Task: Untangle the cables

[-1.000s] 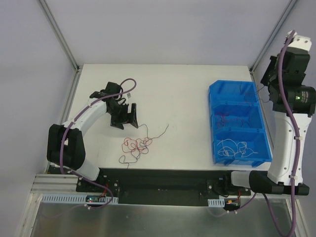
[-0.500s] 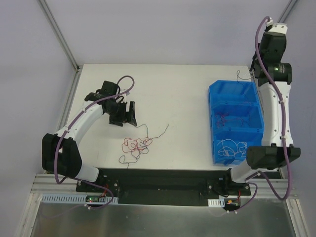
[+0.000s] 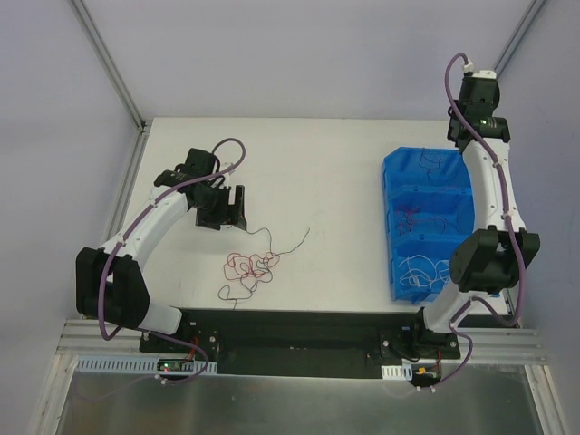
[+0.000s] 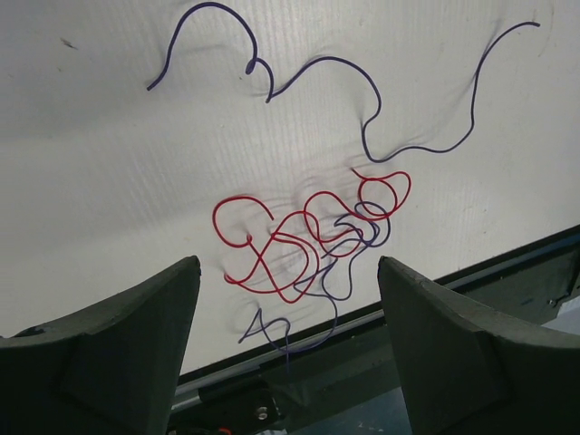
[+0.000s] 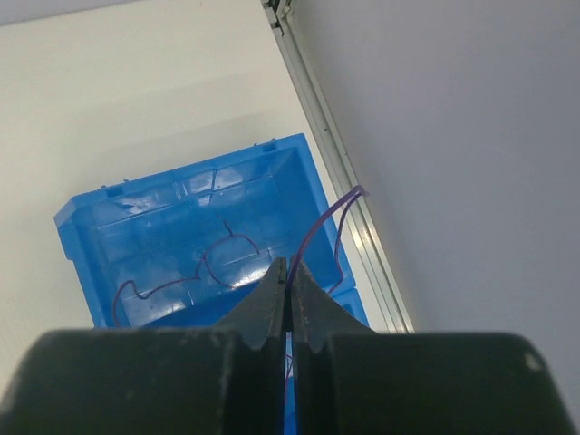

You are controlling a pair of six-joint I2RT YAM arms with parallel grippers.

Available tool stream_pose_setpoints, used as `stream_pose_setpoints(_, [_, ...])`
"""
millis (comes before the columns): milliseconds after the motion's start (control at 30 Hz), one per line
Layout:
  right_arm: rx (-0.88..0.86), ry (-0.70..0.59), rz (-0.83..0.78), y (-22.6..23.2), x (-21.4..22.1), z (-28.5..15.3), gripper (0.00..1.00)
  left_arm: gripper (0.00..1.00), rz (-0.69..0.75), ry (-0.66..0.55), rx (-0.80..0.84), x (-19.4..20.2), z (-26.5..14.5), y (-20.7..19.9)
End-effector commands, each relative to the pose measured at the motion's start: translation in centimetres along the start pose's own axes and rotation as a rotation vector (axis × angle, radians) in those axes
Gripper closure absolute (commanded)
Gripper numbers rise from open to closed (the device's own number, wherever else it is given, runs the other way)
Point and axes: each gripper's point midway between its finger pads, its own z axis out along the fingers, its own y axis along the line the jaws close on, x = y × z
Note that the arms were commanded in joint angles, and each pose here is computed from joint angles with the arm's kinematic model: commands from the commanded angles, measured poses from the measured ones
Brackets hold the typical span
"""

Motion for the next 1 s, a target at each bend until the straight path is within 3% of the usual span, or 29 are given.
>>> stream_pose_setpoints(0, [-0.039,0.017,0.024,1.5,1.0,3.5,1.00,0.21,0.010,-0.079,-0.050,-1.4,-1.9,0.6])
stream_pose_setpoints(300, [-0.044,0.204,0.116,3.8,5.7,8.9,0.99,0.21,0.018,-0.075,-0.089,-1.8,-1.9,1.3])
stream_pose_setpoints(533, [-0.080,0.489,0.331,6.8,12.0,8.0,0.99,0.22,0.050,-0.074,-0.109,-2.8,-1.6,1.6])
stream_pose_setpoints(767, [-0.233,0.697,0.538,9.5,12.6,6.5,0.92,0.21,0.045,-0.062,-0.082,-1.8,-1.3,1.4])
stream_pose_setpoints(800, [-0.259,0.701,0.564,9.9,12.2,6.2,0.90,0.20,0.046,-0.065,-0.078,-1.7,-1.3,1.3])
stream_pose_setpoints(967, [-0.254,0.698,0.579,8.2,10.5,4.5,0.61,0.14,0.039,-0.063,-0.082,-0.8,-1.1,1.6])
